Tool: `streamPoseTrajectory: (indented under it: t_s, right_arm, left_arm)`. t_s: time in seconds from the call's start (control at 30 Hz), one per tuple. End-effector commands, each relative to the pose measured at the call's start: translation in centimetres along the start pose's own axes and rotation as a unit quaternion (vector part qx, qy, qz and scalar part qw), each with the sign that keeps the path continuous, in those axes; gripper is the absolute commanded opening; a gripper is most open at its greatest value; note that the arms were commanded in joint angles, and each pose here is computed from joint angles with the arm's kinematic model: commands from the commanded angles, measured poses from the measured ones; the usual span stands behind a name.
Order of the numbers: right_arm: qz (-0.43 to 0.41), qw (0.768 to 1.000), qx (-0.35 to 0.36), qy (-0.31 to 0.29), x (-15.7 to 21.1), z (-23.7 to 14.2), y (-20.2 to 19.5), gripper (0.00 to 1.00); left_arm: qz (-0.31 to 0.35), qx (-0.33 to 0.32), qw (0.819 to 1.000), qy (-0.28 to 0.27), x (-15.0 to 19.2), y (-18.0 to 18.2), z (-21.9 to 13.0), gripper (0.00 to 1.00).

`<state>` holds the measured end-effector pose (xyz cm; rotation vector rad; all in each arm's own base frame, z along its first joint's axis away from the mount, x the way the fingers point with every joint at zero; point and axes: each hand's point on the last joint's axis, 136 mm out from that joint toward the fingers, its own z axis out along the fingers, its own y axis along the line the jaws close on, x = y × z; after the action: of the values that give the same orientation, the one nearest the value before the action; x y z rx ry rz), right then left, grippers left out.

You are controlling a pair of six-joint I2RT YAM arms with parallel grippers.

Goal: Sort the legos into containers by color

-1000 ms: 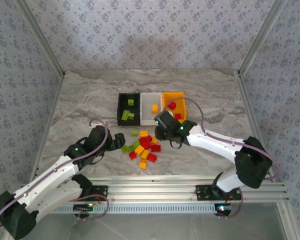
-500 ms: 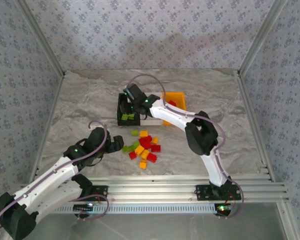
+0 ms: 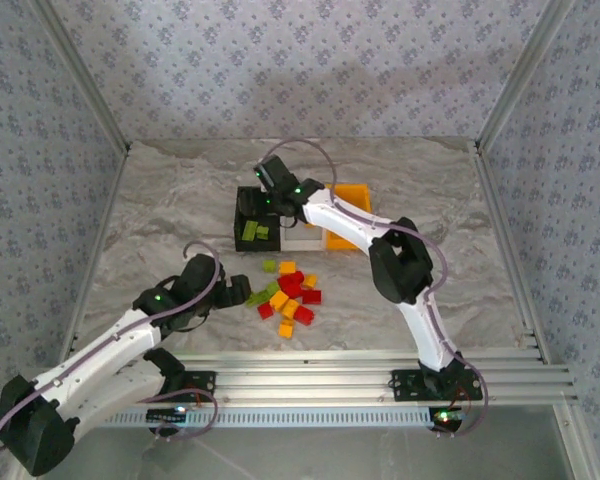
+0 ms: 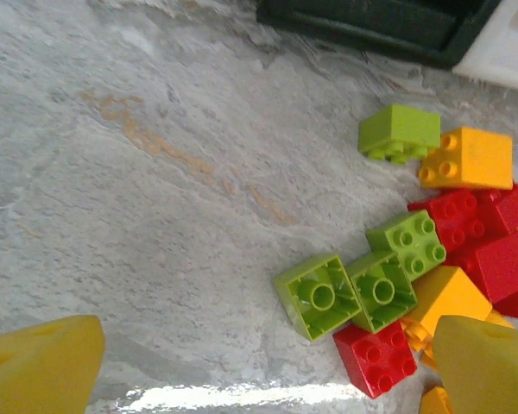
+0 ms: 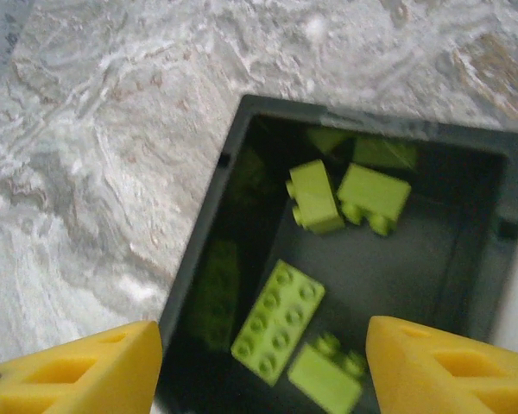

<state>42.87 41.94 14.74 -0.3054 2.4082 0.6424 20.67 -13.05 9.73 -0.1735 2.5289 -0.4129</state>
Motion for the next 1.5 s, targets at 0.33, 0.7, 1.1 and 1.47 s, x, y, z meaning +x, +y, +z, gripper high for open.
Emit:
streamPoseTrajectory:
  t_s: [0.33, 0.7, 1.1, 1.47]
  right_arm:
    - [0.024, 0.997, -0.006, -0.076, 2.2, -12.3, -3.2, 0.67]
    - [0.049, 0.995, 0.023, -0.079, 5.4, -14.8, -6.9, 0.68]
    - [0.056, 0.994, 0.023, -0.094, 5.1, -15.8, -7.4, 0.67]
    - [0.066, 0.991, 0.026, -0.110, 4.8, -17.1, -8.4, 0.68]
  left_arm:
    - [0.076, 0.008, 0.994, 0.076, 1.8, -3.8, 4.7, 0.83]
    - [0.068, -0.051, 0.992, 0.097, 3.2, -1.1, 5.2, 0.68]
    - [0.051, -0.089, 0.991, 0.089, 3.3, 1.3, 5.6, 0.55]
    - [-0.007, -0.172, 0.981, 0.088, 3.0, 6.3, 6.2, 0.48]
